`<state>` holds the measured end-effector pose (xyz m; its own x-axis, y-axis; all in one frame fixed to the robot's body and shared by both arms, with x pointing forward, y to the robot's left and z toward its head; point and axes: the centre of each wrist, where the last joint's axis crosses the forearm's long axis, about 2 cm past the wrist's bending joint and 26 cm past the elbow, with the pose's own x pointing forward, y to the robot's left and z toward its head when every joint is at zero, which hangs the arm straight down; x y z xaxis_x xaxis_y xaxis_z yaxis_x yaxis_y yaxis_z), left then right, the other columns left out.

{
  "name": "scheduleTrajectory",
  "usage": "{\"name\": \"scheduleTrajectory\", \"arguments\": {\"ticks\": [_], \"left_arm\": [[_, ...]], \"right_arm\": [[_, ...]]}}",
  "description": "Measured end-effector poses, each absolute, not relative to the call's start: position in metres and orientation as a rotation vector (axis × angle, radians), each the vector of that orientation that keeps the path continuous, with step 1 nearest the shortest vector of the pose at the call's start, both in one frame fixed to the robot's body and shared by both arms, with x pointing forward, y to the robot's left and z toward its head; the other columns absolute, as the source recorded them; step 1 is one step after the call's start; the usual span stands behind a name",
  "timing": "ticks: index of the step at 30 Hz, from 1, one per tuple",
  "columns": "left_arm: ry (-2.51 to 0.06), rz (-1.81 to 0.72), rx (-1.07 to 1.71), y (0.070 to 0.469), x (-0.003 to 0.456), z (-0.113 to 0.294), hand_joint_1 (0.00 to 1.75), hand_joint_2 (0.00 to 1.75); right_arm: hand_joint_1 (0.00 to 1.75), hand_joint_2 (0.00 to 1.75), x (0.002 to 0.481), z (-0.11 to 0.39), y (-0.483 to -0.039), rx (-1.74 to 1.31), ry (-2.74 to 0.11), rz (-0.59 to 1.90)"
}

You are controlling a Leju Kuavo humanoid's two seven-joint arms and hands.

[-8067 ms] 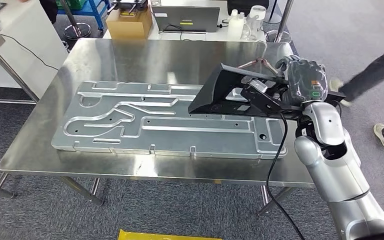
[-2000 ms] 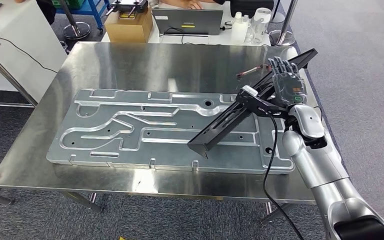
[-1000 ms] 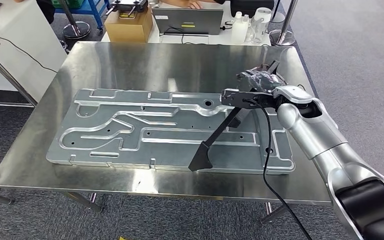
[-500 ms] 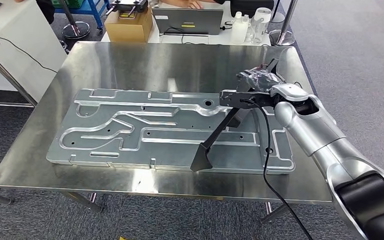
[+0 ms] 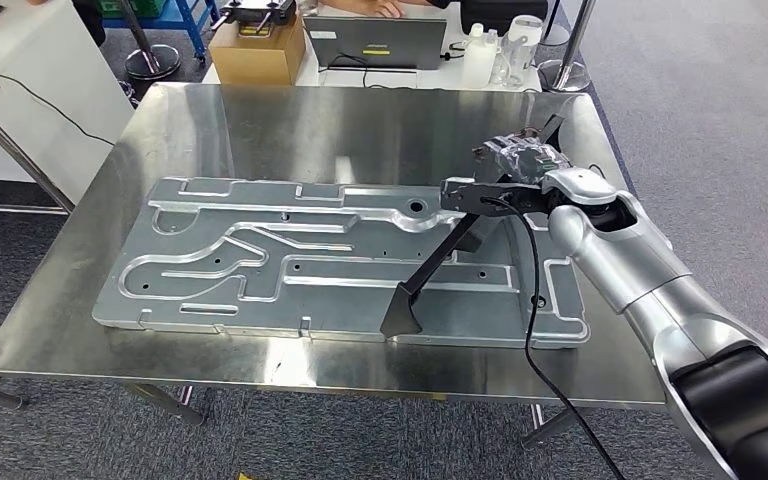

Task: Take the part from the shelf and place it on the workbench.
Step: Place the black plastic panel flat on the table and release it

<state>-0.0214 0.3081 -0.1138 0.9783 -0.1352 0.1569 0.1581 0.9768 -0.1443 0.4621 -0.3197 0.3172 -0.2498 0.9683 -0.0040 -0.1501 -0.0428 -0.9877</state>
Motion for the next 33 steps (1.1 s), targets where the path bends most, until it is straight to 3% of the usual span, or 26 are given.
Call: {"name": "scheduleTrajectory", "arguments": {"ticks": [8, 17, 23, 33], "left_arm": [[-0.148, -0.148, -0.162, 0.308, -0.021, -0.114, 0.00, 0.00], [-0.164, -0.160, -0.153, 0.309, -0.015, -0.114, 0.00, 0.00], [-0.160, -0.160, -0.154, 0.311, -0.018, -0.114, 0.00, 0.00], [-0.161, -0.158, -0.154, 0.314, -0.018, -0.114, 0.00, 0.00]], "right_arm": [[0.00, 0.00, 0.474, 0.333, -0.324, -1.126, -1.074, 1.617], [0.00, 0.00, 0.487, 0.304, -0.323, -1.427, -1.029, 1.655], [0.00, 0.00, 0.481, 0.274, -0.321, -1.431, -0.956, 1.712], [0.00, 0.00, 0.478, 0.265, -0.308, -1.471, -0.979, 1.690]]}}
